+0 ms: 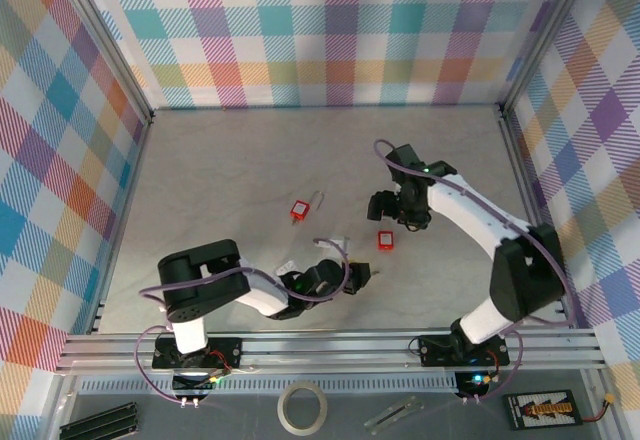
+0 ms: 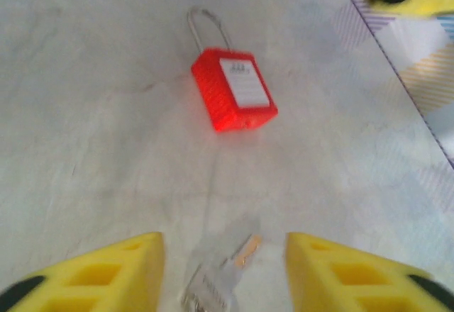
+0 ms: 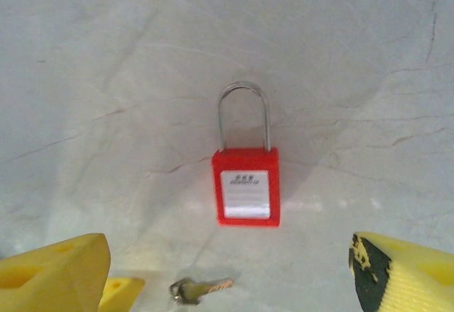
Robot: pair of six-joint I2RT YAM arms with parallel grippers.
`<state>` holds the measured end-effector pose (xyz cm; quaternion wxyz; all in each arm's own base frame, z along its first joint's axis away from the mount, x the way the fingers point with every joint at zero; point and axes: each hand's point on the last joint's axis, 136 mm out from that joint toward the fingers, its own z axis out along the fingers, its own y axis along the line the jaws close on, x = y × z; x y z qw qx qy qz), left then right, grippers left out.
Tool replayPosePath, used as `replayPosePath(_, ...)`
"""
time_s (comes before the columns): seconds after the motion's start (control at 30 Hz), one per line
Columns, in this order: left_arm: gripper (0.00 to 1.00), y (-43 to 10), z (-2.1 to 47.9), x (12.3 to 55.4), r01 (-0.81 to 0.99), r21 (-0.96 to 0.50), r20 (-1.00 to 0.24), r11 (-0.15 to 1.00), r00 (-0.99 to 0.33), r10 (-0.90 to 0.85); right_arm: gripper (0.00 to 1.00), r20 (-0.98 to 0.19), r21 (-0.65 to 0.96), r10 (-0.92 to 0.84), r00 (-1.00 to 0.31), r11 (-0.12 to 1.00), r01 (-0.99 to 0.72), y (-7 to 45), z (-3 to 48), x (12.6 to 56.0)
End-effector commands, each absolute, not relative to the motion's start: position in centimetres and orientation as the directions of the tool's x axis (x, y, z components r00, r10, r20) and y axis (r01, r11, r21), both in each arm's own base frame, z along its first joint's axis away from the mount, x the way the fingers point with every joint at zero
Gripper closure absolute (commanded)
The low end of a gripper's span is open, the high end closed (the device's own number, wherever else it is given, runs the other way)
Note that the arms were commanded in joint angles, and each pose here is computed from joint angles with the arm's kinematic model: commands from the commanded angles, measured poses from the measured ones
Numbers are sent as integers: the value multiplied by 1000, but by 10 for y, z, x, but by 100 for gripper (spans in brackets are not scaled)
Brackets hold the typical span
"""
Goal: Unlock with the key
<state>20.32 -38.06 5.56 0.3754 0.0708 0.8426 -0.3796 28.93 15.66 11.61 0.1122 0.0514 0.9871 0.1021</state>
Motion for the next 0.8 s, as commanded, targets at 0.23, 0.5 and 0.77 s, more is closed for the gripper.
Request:
replayPosePath(0.23, 10, -333, 180, 183, 597, -448, -820, 666, -571, -41, 20, -28, 480, 346, -938, 828, 291, 182, 106, 197)
replayPosePath(0.5, 9, -317, 199, 202, 618, -401, -841, 676, -541, -5, 32, 31, 344, 315, -949, 888, 306, 226, 67, 193)
replayPosePath(0.77, 10, -302, 184, 203, 581, -405, -828, 706, -561, -13, 47, 34, 166, 284, -958, 944, 286, 216, 37, 186)
